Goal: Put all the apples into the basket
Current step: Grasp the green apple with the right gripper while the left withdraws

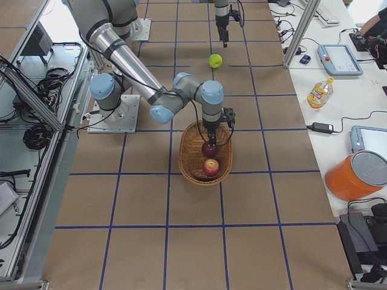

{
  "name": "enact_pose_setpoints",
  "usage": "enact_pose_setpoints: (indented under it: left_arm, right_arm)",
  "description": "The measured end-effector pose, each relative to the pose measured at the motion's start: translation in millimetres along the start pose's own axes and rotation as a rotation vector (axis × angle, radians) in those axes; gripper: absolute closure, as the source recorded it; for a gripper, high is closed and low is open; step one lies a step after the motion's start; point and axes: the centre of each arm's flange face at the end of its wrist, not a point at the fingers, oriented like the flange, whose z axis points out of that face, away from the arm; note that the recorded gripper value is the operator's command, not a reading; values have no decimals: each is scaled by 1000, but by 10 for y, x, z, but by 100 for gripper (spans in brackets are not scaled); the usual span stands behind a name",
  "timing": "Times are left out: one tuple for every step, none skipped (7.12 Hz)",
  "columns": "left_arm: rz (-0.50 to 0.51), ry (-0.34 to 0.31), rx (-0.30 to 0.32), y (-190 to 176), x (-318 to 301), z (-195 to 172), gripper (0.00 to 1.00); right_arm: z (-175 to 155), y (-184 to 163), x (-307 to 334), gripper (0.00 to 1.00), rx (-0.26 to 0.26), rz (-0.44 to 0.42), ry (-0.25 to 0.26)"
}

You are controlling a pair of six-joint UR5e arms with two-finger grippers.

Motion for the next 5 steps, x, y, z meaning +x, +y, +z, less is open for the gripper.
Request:
enact_pose_setpoints:
  left_arm:
    - [42,-12,-15,-32,-224,-287,0]
    - [91,-33,-31,-3,-445,-606,0]
    - [139,-69,-40,99,-608,-959,0]
    - [187,-125,-54,265,-751,-1336,0]
    - [222,-172,-67,432,-916,-1714,0]
  right_arm:
    - [-177,-120,-500,0,-1,-27,2]
    - [-308,-246,-1114,0,9,-41,8]
    - [-380,-333,-1760,0,23,2,2]
    - [-360,-406,-2457,0,25,72,-17]
    - [-277,-537,-3170,0,19,111,-34]
